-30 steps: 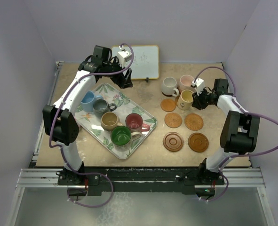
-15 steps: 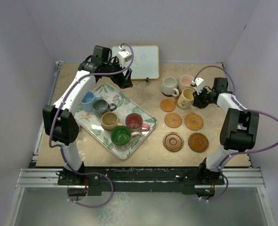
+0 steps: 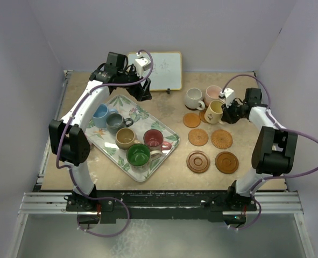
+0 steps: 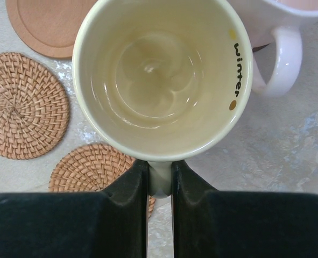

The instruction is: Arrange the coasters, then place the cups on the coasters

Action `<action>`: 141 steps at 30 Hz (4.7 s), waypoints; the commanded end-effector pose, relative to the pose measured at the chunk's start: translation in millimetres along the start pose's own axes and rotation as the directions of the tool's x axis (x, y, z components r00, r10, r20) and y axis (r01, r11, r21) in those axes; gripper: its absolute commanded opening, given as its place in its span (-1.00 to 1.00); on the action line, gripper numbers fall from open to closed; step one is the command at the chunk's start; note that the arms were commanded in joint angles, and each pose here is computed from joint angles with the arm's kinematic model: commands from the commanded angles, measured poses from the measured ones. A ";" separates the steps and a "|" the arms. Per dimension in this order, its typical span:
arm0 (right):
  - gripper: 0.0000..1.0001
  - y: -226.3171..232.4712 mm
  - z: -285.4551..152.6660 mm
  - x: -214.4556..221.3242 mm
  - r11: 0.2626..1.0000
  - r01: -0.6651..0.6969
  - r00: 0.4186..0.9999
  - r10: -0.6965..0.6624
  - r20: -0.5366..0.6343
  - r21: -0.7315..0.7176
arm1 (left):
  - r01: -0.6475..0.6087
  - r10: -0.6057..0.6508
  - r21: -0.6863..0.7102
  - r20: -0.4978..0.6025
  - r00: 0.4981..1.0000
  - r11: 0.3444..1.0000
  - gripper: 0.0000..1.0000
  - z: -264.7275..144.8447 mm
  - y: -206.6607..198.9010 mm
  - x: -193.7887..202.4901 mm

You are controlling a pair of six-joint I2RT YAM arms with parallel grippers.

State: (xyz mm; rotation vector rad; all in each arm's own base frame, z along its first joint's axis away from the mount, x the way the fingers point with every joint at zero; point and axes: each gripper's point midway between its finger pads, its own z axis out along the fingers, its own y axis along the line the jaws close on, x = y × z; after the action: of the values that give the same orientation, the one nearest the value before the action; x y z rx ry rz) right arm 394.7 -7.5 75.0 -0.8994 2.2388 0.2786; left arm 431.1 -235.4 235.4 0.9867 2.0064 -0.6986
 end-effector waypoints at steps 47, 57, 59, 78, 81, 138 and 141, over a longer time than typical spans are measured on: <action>-1.00 -2.2 -21.5 -10.3 0.987 0.161 0.974 -0.156 -0.163 0.017 | -0.034 0.034 0.007 0.012 0.999 0.999 0.61 -6.9 -2.3 -2.4; -1.00 -10.6 -28.6 3.4 0.986 0.160 0.963 -0.148 -0.225 0.039 | -0.042 0.042 0.005 0.013 0.999 0.999 0.61 -10.9 -4.6 -3.2; -1.00 -10.8 -31.7 4.5 0.985 0.166 0.961 -0.152 -0.231 0.042 | -0.043 0.043 0.005 0.012 0.999 0.999 0.61 -11.2 -5.0 -2.7; -1.00 -7.3 -56.0 14.1 0.987 0.156 0.959 -0.140 -0.246 0.047 | -0.050 0.050 0.005 0.009 0.999 0.999 0.61 -13.3 -6.4 -1.2; -1.00 -7.5 -57.1 3.3 0.990 0.130 0.970 -0.117 -0.215 0.048 | -0.048 0.048 0.010 0.012 0.999 0.999 0.61 -12.4 -6.7 -2.1; -1.00 -1.7 -16.7 8.6 0.987 0.151 0.972 -0.137 -0.191 0.060 | -0.050 0.050 0.008 0.001 0.999 0.999 0.61 -10.9 -5.2 1.8; -1.00 -4.0 -19.9 13.8 0.987 0.149 0.971 -0.134 -0.201 0.066 | -0.051 0.051 0.008 0.001 0.999 0.999 0.61 -11.4 -5.8 1.5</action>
State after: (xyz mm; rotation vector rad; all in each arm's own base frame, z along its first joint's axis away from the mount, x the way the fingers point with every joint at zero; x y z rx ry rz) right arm 387.4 -10.0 73.3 -1.0631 2.3210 0.1080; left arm 422.4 -231.4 220.7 1.0204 2.0451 -0.6994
